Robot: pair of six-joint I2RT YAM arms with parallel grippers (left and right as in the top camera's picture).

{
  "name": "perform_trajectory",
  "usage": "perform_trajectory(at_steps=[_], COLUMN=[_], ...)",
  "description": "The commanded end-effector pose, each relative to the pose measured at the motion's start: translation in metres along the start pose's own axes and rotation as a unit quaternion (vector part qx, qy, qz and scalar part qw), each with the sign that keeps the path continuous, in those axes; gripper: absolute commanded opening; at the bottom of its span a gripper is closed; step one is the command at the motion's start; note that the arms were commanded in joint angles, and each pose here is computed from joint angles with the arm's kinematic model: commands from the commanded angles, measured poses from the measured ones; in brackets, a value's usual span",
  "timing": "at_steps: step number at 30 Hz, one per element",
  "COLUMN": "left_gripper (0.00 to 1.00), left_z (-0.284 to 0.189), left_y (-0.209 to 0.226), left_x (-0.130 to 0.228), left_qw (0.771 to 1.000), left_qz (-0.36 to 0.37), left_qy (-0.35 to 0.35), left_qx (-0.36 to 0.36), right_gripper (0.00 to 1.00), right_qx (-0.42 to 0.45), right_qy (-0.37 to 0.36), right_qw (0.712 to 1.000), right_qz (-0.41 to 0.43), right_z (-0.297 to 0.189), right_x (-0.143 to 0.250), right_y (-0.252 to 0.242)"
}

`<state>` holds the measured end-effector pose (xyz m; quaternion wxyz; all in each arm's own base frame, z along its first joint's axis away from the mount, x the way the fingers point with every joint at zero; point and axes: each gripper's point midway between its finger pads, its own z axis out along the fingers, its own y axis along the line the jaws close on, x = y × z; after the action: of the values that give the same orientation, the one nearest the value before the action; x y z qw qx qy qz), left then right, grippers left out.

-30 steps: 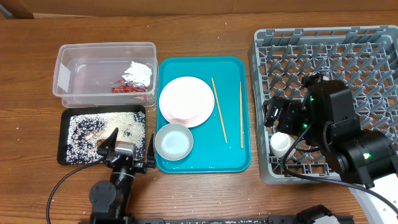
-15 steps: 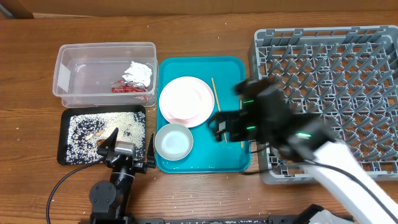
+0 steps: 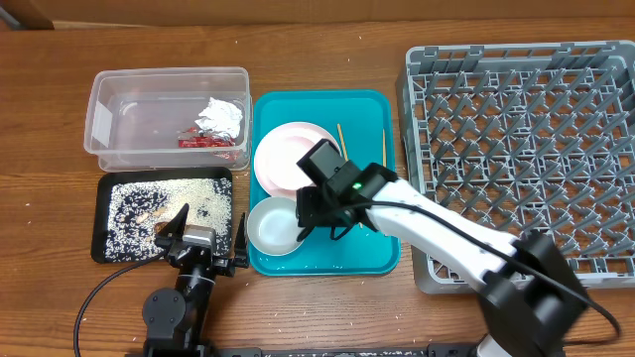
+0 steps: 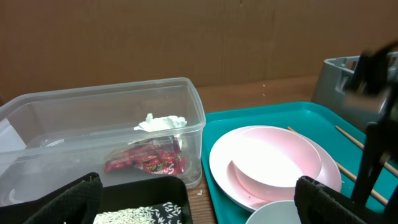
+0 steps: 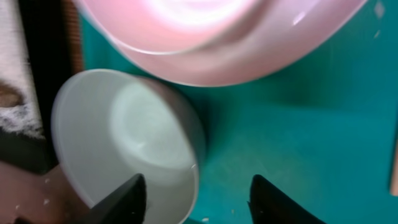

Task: Sort waste into correct bins and load items into the dishwasher
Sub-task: 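Grasp the grey bowl with the right gripper and lift it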

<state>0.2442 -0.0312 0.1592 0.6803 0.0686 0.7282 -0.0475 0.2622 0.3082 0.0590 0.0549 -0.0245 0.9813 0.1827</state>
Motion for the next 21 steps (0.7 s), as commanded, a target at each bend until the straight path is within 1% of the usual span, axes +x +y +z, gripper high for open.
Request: perform_trajectory(at_steps=[1, 4, 8, 9, 13, 14, 17, 21], left_gripper=[1.0, 1.0, 1.0, 1.0, 1.0, 1.0, 1.0, 1.0], left_z=[0.0, 0.0, 0.0, 0.0, 0.0, 0.0, 0.0, 0.0], left_y=[0.0, -0.001, -0.001, -0.001, -0.001, -0.001, -0.001, -0.001], left_x=[0.0, 0.0, 0.0, 0.0, 0.0, 0.0, 0.0, 0.0], left_qw=[1.0, 1.0, 1.0, 1.0, 1.0, 1.0, 1.0, 1.0], left_qz=[-0.003, -0.003, -0.003, -0.003, -0.003, -0.003, -0.003, -0.003], left_qy=[-0.003, -0.003, -0.003, -0.003, -0.003, -0.003, -0.003, -0.003], left_qx=[0.002, 0.002, 0.002, 0.002, 0.002, 0.002, 0.002, 0.002], right_gripper=[0.51, 0.47, 0.45, 0.43, 0.17, 0.04, 0.04, 0.04], right_qx=[-0.001, 0.007, 0.009, 0.01, 0.021, 0.022, 0.02, 0.02], right_qy=[0.019, 0.026, 0.028, 0.03, 0.041, 0.044, 0.039, 0.006], right_qw=[0.999, 0.998, 0.998, 0.998, 0.998, 0.998, 0.997, 0.998], right_qz=[0.035, 0.05, 0.048, 0.046, 0.048, 0.05, 0.057, 0.062], right_z=[0.014, 0.022, 0.024, 0.027, 0.039, 0.039, 0.03, -0.005], right_x=[0.003, 0.005, 0.007, 0.008, 0.015, 0.017, 0.012, -0.001], right_y=[0.002, -0.002, -0.002, -0.001, -0.003, -0.004, -0.005, -0.01])
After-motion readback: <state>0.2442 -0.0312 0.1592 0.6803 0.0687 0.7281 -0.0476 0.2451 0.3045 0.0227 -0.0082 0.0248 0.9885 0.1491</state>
